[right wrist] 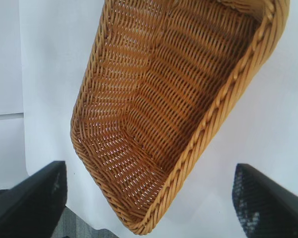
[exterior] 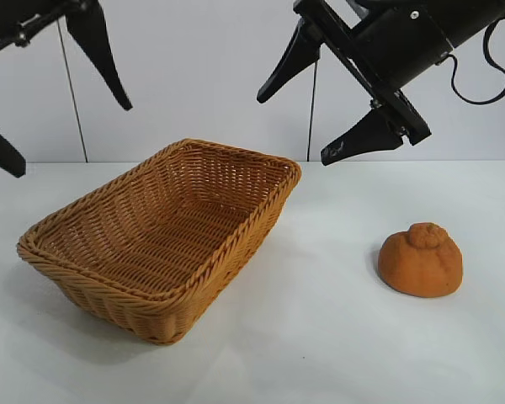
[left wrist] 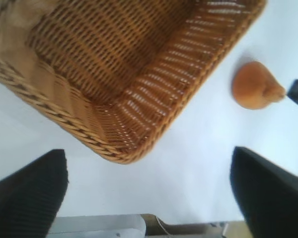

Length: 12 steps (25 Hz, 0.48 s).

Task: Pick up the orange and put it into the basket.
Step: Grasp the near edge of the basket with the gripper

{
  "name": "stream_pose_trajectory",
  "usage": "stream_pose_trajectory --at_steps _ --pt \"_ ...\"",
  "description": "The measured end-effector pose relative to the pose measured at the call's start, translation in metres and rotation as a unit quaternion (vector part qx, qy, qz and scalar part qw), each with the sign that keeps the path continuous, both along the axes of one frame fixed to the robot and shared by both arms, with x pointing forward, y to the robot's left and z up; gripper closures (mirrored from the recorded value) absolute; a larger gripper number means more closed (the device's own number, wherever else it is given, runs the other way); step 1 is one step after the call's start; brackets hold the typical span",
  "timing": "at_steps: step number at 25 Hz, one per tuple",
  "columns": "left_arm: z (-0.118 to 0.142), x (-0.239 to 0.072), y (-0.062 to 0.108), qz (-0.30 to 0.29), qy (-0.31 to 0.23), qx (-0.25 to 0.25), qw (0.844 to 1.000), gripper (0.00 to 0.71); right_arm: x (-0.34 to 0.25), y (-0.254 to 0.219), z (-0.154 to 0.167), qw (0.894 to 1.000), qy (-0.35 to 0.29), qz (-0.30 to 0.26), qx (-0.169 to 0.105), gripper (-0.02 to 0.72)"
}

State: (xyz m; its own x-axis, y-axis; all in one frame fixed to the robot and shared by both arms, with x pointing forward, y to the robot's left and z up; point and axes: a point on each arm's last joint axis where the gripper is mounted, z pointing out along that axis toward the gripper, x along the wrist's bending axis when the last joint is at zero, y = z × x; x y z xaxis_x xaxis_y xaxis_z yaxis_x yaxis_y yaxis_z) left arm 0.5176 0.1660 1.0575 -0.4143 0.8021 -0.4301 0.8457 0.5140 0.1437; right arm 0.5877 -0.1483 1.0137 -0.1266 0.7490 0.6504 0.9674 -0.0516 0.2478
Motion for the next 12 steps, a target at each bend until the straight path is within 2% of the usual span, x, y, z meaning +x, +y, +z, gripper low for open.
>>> stream_pose_trajectory --at_steps 4,12 --pt "-0.016 0.01 -0.001 0.055 0.016 0.021 0.998 0.08 0.0 0.0 0.0 1.0 0.0 0.0 0.0 0.084" --pt "-0.053 0.025 -0.007 0.117 0.07 0.026 0.99 0.08 0.0 0.0 0.0 1.0 0.0 0.0 0.0 0.084"
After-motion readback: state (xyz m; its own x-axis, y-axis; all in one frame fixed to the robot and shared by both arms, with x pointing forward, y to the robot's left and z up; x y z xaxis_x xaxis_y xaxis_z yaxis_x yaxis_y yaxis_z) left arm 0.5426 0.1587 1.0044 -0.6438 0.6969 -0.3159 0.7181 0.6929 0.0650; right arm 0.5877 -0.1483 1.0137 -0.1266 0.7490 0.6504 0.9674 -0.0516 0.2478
